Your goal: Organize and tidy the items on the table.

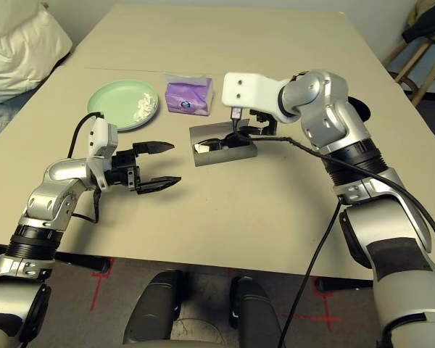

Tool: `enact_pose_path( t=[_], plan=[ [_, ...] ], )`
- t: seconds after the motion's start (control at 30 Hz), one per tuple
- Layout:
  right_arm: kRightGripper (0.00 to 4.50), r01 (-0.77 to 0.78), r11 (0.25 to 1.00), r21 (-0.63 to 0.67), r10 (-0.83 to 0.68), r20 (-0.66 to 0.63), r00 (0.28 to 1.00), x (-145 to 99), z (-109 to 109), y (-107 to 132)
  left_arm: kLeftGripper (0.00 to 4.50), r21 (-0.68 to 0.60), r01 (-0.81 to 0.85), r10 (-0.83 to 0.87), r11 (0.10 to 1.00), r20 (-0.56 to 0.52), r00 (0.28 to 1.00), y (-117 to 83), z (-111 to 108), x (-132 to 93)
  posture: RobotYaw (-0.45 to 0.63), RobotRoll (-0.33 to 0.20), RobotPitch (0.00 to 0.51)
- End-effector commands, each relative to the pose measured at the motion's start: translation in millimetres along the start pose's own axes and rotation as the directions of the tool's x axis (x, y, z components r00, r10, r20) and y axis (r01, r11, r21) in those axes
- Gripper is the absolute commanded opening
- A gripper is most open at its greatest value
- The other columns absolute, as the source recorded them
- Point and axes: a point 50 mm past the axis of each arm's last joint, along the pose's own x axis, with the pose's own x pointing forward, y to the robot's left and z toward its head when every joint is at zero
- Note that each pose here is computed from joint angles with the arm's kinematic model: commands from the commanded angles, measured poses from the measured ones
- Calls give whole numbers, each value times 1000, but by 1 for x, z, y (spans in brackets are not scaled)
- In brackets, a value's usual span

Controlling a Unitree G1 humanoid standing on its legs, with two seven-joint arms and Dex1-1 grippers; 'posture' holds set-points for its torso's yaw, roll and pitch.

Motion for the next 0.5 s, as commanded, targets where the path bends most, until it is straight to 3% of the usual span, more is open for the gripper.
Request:
enact_pose_path(
  t=[0.03,0.1,0.23,0.33,0.5],
  plan=[
    [4471,29,982,187,-51,114,992,-2,-8,18,4500,14,31,-31,999,3,1000,1,0,9,114,0,92],
    [4471,25,937,349,-87,165,982,-1,-18,37,4500,13,46,-46,999,2,999,2,0,12,98,0,92],
    [4471,31,841,540,-157,187,970,-2,-29,59,4500,21,59,-59,998,-1,998,4,1,15,79,0,94],
    [4471,30,801,598,-178,189,966,-4,-33,69,4500,24,62,-62,998,9,998,4,1,17,86,0,90],
    [4471,-30,768,639,-259,354,899,-15,-42,84,4500,15,35,-36,999,26,999,2,-4,19,99,0,86]
  ],
)
